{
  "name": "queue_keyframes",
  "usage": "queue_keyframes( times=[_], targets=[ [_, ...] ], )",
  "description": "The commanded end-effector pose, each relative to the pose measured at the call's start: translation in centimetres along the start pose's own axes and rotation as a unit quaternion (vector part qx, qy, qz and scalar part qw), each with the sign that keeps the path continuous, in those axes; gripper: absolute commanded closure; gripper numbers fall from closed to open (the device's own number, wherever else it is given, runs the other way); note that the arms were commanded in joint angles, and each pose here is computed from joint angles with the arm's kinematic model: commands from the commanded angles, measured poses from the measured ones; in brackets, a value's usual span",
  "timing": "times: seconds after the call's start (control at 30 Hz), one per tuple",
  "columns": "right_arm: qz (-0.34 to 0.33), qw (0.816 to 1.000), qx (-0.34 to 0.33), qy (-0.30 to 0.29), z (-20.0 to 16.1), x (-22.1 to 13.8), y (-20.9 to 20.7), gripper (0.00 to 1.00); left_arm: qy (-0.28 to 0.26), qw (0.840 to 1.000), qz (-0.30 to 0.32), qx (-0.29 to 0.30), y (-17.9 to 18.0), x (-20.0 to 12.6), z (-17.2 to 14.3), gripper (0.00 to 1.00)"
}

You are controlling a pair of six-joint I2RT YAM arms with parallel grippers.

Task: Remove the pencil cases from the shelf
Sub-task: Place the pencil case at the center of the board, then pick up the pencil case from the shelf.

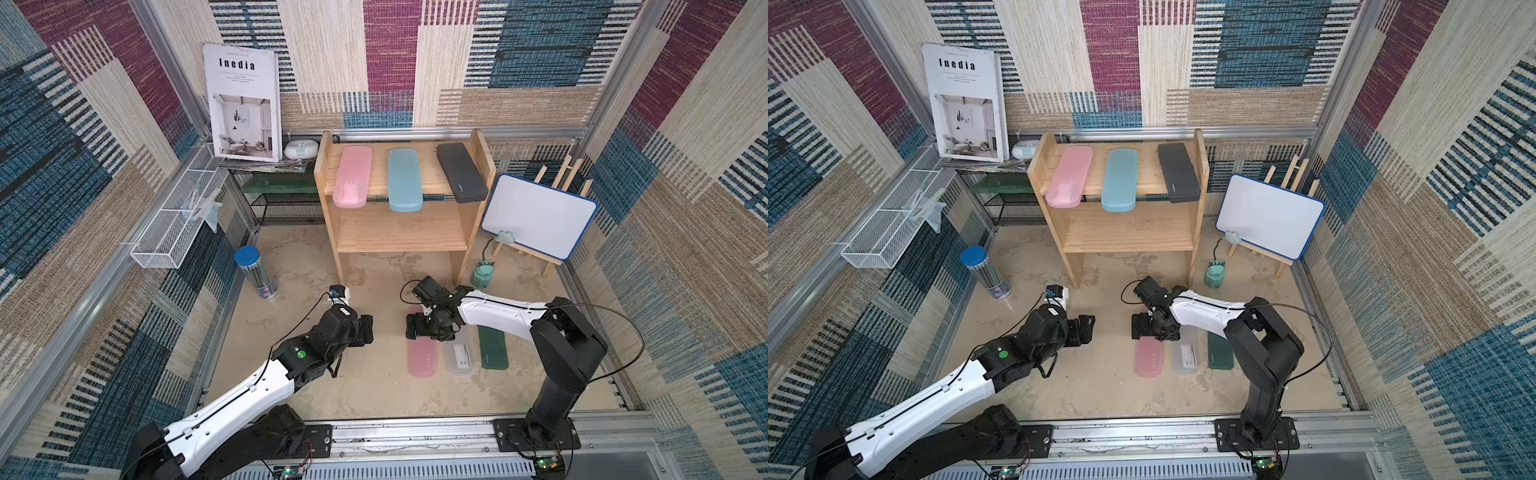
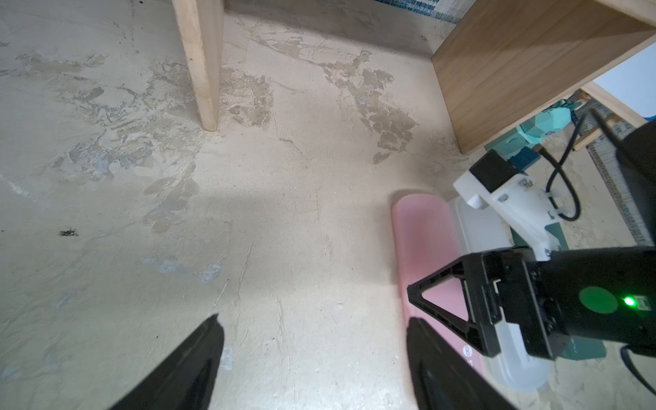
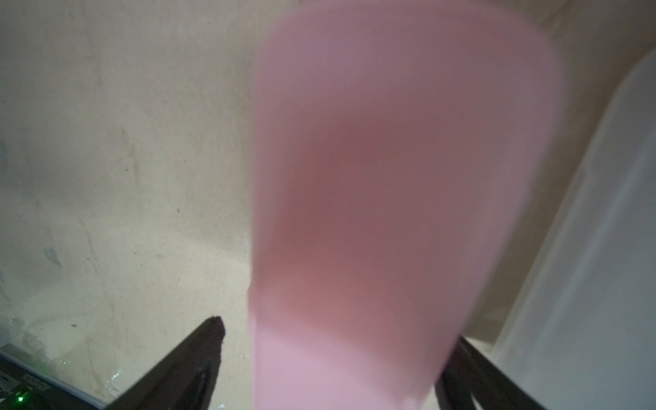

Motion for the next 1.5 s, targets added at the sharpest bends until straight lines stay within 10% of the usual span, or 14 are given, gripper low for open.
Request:
queue_keyframes(
  times=[0.0,0.33,0.57,0.8,1.47],
  targets=[
    [-0.014,1.0,-0.003,-0.007,0.4,-0.4,0.0,0.01,-0.002,1.0,0.0,0.0,-0.2,-0.4,0.4,0.15],
    [-0.015,0.984,-0.063,-0.168,3.0,-9.3,1.7,0.01,-0.017,0.989,-0.136,-0.051,-4.4,-4.4,4.4,0.1],
    [-0.014,0.954,-0.023,-0.297,1.5,-14.7,0.0,0.01,-0.112,0.943,-0.297,-0.101,-7.8,-12.4,11.2,0.04],
    [-0.05,0.951,-0.044,-0.304,1.0,-16.3,-0.8,0.01,-0.193,0.873,-0.408,-0.185,-10.1,-17.1,17.5,0.01],
    [-0.07,0.949,-0.051,-0.302,1.8,-16.0,-1.0,0.01,-0.203,0.831,-0.422,-0.299,-10.0,-11.1,25.7,0.04]
  ],
)
Point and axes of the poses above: each gripper's point midway between its finger pads, its own x axis out along the fingers, its own y axis along the line the jaws close on, z = x × y, the point moved 5 cm from there along -x, back along the fingers, and after that the axes turned 15 degrees about -x, right-handed, at the moved point
